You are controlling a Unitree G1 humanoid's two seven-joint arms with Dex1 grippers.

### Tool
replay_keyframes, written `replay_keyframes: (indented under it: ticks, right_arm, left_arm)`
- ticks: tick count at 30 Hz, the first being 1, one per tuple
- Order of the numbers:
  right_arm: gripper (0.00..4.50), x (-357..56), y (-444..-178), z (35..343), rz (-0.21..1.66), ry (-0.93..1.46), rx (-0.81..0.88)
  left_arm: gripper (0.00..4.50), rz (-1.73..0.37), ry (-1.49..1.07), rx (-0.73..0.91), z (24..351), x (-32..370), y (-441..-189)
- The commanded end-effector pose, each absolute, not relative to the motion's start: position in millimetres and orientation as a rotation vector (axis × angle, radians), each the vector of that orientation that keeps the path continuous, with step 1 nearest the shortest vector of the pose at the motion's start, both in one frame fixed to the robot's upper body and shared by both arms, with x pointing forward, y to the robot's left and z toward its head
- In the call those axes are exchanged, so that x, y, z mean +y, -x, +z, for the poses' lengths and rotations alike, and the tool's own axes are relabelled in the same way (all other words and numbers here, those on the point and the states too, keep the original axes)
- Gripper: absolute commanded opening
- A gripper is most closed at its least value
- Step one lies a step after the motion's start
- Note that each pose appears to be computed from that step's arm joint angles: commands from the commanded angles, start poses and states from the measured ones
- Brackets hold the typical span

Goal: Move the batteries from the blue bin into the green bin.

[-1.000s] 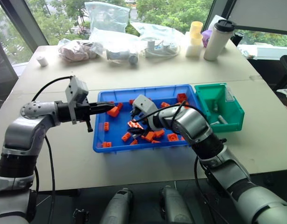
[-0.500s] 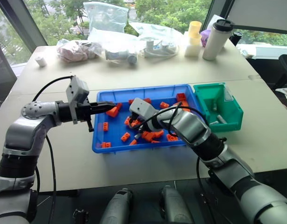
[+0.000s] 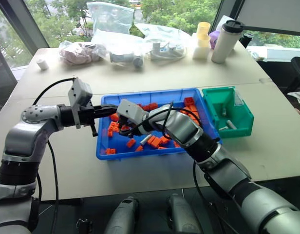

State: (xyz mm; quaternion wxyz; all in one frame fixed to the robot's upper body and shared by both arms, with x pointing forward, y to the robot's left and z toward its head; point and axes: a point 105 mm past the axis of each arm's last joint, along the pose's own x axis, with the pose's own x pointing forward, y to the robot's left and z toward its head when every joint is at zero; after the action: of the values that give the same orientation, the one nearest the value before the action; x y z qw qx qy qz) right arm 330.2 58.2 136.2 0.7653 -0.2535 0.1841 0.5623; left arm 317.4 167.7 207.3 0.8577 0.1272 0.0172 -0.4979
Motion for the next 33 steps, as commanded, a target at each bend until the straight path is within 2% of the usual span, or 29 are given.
replay_keyframes:
  ticks: [1,3,4,8,15,33]
  right_arm:
    - [3.16,68,-326,151,1.261,0.553,0.33]
    - [4.16,65,-329,157,1.254,0.555,0.318]
    - [4.45,60,-332,163,1.24,0.555,0.309]
    - [4.45,27,-341,180,1.193,0.585,0.279]
    - [4.45,-31,-318,170,1.286,0.767,0.324]
    - [4.45,-17,-329,134,1.332,0.903,0.35]
  left_arm:
    - [0.0,-1.036,-0.291,-0.018,222,169,-313]
    - [0.0,-1.036,-0.29,-0.018,222,169,-312]
    - [0.0,-1.036,-0.289,-0.019,222,168,-312]
    - [0.0,-1.041,-0.286,-0.02,221,166,-312]
    - [0.0,-1.065,-0.277,-0.025,219,160,-316]
    - [0.0,-1.067,-0.275,-0.021,217,159,-314]
